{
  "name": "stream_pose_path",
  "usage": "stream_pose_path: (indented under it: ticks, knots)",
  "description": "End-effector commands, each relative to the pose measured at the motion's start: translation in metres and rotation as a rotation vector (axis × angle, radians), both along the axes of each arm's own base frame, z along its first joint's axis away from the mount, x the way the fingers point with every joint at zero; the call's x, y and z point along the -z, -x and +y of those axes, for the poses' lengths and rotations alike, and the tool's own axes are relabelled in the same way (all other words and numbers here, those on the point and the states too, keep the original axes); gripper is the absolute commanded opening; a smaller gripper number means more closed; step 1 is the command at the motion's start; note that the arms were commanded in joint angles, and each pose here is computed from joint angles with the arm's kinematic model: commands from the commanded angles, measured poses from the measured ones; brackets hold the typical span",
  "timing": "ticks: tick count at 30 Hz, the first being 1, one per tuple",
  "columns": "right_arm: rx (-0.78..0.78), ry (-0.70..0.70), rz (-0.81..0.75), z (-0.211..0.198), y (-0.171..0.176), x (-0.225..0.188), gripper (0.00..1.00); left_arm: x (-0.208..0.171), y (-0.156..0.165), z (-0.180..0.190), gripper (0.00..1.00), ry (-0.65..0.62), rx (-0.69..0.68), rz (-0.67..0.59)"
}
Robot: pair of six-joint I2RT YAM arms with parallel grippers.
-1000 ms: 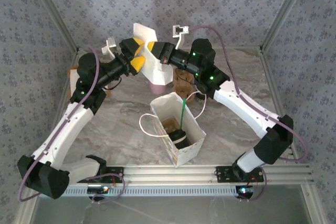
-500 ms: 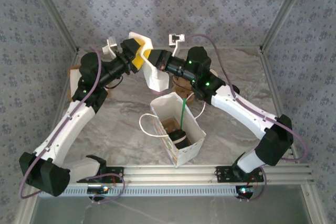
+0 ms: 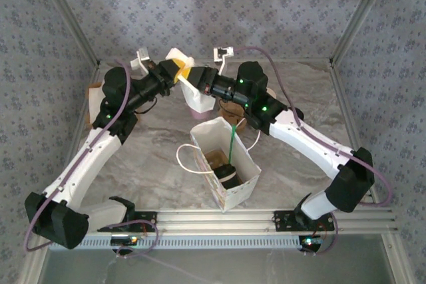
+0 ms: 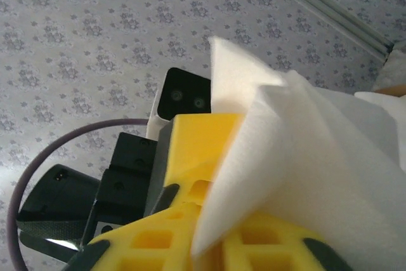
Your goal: Pack the takeout coffee
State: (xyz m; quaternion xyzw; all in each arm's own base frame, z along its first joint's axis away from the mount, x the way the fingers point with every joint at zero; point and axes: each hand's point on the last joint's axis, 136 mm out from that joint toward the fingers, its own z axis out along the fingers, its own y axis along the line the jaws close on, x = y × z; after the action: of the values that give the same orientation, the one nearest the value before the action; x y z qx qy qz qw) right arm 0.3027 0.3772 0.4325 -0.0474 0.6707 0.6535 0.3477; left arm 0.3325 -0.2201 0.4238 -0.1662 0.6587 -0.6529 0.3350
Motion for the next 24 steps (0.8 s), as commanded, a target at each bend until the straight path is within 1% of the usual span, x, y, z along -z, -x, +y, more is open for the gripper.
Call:
stream_pose_path:
  ticks: [1,4,5,7,10,15,19,24]
  knots:
    - [-0.011,-0.009,-0.033,-0.009,0.015,-0.018,0.43,-0.018,0.007,0.007,0.00,-0.026,-0.032,-0.042]
    - [0.014,0.028,-0.035,-0.019,0.018,-0.016,0.64,-0.022,0.011,0.012,0.00,-0.057,-0.054,-0.056]
    - [0.025,0.043,-0.035,-0.023,0.018,-0.014,0.69,-0.023,0.012,0.014,0.00,-0.068,-0.060,-0.061]
    - [0.052,0.079,-0.041,-0.035,0.022,-0.013,0.78,-0.029,0.016,0.016,0.00,-0.098,-0.068,-0.081]
    - [0.111,0.137,-0.054,-0.058,0.028,-0.012,0.88,-0.037,0.026,0.012,0.00,-0.159,-0.058,-0.116]
    - [0.228,0.239,-0.079,-0.104,0.040,-0.012,0.98,-0.043,0.053,-0.016,0.00,-0.305,-0.012,-0.188]
    - [0.327,0.303,-0.076,-0.145,0.050,-0.005,1.00,-0.040,0.086,-0.055,0.00,-0.432,0.065,-0.261]
    - [0.391,0.297,-0.055,-0.180,0.059,0.002,1.00,-0.029,0.122,-0.099,0.00,-0.539,0.159,-0.347]
